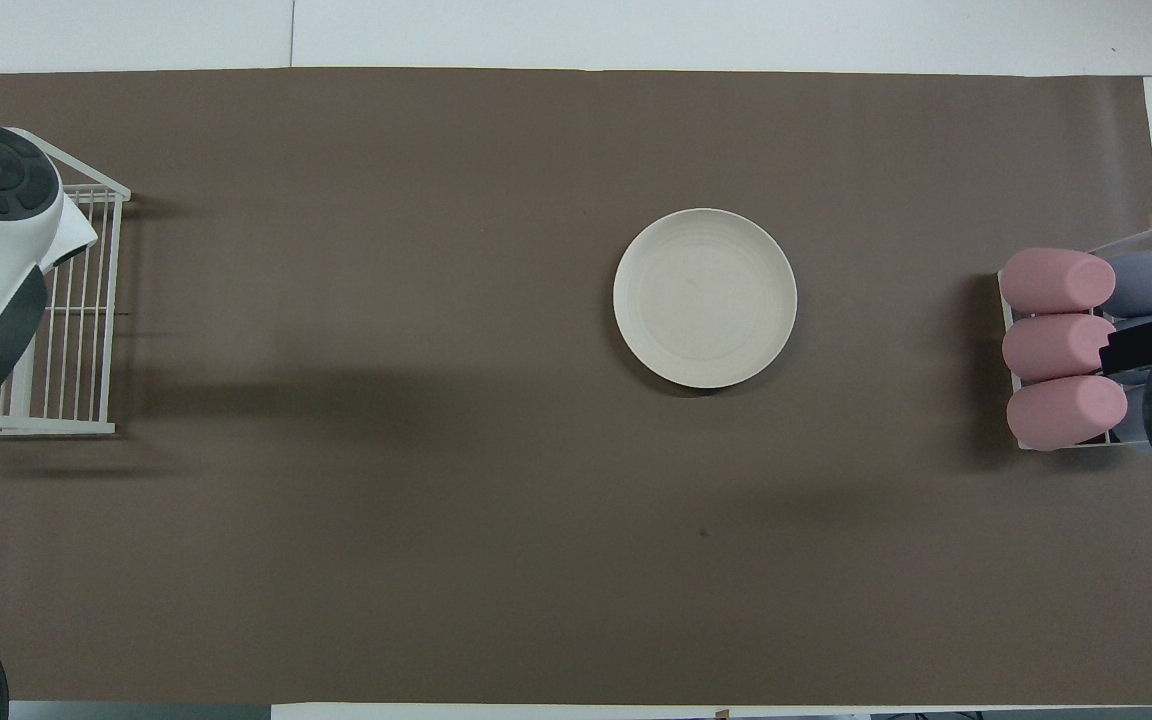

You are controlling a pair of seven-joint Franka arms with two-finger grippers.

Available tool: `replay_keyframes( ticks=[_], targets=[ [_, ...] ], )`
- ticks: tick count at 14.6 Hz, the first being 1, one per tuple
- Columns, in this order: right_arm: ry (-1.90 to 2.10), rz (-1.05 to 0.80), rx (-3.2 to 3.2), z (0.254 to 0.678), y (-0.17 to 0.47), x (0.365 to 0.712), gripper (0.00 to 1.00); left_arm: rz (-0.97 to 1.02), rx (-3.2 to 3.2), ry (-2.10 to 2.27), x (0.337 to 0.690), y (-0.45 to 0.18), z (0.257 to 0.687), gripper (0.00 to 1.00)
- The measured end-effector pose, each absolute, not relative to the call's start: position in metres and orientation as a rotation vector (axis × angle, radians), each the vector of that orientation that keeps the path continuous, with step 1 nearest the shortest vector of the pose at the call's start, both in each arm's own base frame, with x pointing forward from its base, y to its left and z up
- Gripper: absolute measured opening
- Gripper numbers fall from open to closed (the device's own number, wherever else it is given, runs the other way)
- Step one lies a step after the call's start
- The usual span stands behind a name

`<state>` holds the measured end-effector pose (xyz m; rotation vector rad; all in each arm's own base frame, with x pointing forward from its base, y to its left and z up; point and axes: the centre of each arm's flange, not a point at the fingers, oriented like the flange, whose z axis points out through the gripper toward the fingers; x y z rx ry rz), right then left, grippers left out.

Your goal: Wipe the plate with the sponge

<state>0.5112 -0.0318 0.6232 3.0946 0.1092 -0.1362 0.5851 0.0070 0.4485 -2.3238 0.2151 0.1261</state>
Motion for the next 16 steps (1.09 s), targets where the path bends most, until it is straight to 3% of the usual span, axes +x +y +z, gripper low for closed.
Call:
replay_keyframes(
  ticks=[8, 11, 12, 16],
  targets=[
    [0.102, -0.145, 3.095, 0.622, -0.034, 0.51, 1.0, 0.098, -2.33, 0.226, 0.57, -0.008, 0.426, 0.04],
    [0.102, -0.146, 3.095, 0.622, -0.034, 0.51, 1.0, 0.097, -2.33, 0.229, 0.568, -0.008, 0.425, 0.08],
    [0.102, -0.146, 3.095, 0.621, -0.034, 0.51, 1.0, 0.096, -2.33, 0.229, 0.568, -0.008, 0.425, 0.15],
    [0.102, -0.145, 3.095, 0.622, -0.034, 0.51, 1.0, 0.091, -2.332, 0.226, 0.568, -0.009, 0.425, 0.62]
  ],
)
